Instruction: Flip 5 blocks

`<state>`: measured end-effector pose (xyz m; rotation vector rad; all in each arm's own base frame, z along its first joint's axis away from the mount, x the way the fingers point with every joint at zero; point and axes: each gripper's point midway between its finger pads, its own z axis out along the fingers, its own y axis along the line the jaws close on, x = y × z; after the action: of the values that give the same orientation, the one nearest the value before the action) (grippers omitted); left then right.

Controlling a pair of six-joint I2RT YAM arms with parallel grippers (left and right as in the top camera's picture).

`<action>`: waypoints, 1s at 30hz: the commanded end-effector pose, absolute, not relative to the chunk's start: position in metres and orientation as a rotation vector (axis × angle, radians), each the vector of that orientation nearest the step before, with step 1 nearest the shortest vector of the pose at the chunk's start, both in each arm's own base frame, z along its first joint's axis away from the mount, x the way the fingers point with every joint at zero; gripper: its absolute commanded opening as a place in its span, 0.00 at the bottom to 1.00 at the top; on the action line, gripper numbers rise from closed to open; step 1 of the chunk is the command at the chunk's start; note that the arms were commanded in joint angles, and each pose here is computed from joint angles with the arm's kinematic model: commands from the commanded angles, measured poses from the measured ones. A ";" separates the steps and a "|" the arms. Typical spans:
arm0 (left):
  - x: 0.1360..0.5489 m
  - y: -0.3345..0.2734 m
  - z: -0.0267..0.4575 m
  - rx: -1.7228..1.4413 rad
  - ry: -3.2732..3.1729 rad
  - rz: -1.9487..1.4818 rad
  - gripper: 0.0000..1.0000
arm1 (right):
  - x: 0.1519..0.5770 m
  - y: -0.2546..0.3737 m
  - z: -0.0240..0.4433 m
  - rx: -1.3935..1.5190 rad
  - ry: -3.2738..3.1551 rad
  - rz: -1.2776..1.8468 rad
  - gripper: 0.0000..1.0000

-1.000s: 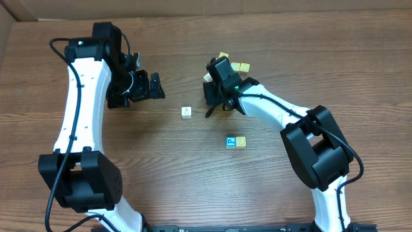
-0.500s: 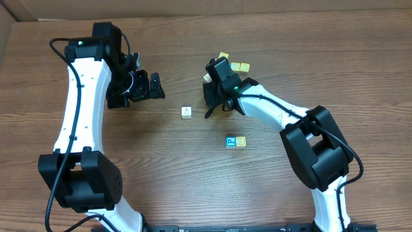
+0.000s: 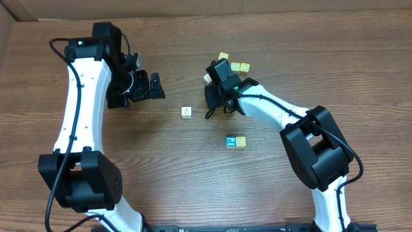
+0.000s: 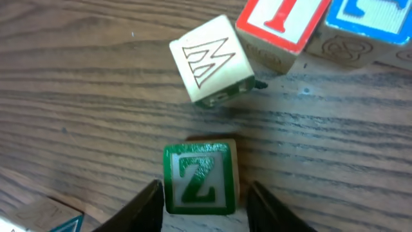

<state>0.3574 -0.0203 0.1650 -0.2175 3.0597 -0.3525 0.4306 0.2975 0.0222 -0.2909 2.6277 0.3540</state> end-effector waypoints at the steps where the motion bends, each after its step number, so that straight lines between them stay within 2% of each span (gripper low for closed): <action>1: 0.363 -0.022 0.167 -0.198 3.048 -0.349 1.00 | 0.433 0.300 0.016 -0.302 2.612 0.347 0.55; 12: 0.363 -0.022 0.167 -0.198 3.048 -0.349 1.00 | 0.443 0.300 0.021 -0.283 2.566 0.329 0.55; 14: 0.363 -0.022 0.167 -0.197 3.048 -0.349 1.00 | 0.443 0.300 0.021 -0.284 2.565 0.329 0.57; 21: 0.363 -0.022 0.167 -0.198 3.048 -0.349 1.00 | 0.443 0.300 0.006 -0.286 2.582 0.319 0.58; 26: 0.363 -0.022 0.167 -0.198 3.048 -0.349 1.00 | 0.441 0.299 -0.003 -0.288 2.597 0.311 0.54; 30: 0.363 -0.022 0.167 -0.198 3.048 -0.348 1.00 | 0.443 0.300 0.008 -0.285 2.580 0.321 0.51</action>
<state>0.3575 -0.0203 0.1651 -0.2169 3.0593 -0.3524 0.4450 0.2999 0.0086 -0.2786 2.5782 0.3287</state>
